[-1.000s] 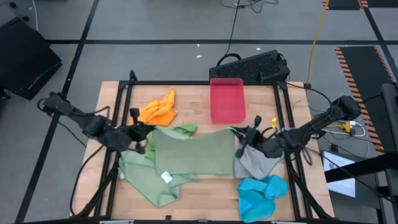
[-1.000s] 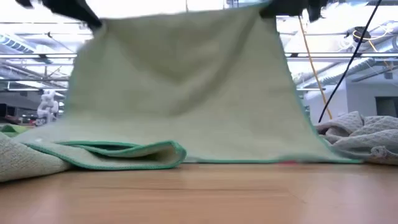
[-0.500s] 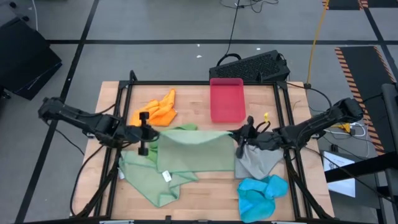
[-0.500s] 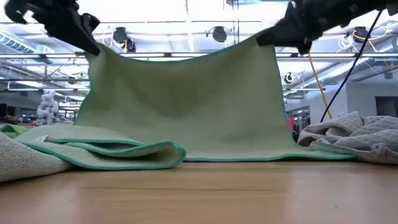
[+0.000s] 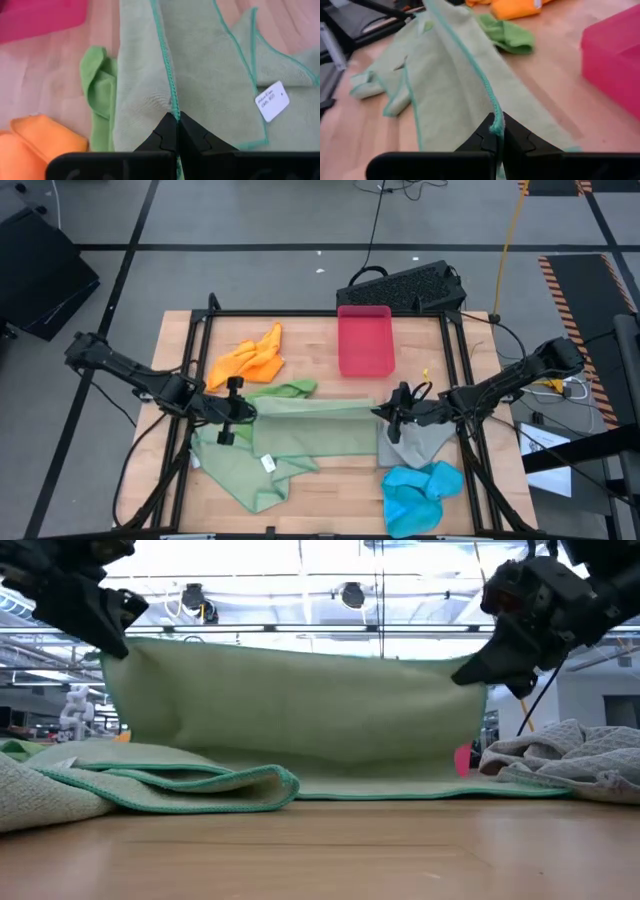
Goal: Fold microfiber towels
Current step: Fold the right light green microfiber cloth
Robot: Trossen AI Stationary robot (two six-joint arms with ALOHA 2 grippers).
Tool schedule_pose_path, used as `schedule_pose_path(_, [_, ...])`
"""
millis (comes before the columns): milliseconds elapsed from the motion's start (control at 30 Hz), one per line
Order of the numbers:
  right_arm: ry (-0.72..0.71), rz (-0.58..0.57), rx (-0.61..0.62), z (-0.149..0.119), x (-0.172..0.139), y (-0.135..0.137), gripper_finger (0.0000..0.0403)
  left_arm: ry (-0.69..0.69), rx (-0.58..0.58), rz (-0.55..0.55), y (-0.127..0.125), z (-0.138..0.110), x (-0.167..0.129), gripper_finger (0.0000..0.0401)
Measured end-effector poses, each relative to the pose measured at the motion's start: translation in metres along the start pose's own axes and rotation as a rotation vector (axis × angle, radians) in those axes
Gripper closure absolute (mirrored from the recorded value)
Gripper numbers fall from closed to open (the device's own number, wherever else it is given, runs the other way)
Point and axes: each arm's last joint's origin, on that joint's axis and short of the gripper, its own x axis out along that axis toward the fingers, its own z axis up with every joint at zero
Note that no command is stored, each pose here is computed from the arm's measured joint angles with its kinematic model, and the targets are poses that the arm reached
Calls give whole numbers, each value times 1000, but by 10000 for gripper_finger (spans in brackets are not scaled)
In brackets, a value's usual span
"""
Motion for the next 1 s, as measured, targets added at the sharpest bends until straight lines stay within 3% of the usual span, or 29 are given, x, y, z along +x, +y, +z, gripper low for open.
schedule_pose_path(133, [11, 52, 15, -4, 0, -1, 401, -26, -25, -12, -2, -5, 7, 398])
schedule_pose_path(567, [22, 45, 25, -6, 0, -2, 401, -4, -64, -3, -4, -21, 19, 398])
schedule_pose_path(800, [55, 57, 46, -12, -1, 2, 401, -25, -126, -10, -5, -19, 19, 398])
schedule_pose_path(1000, [120, 60, 49, -24, 5, 5, 401, -4, -110, -16, -9, -19, 27, 398])
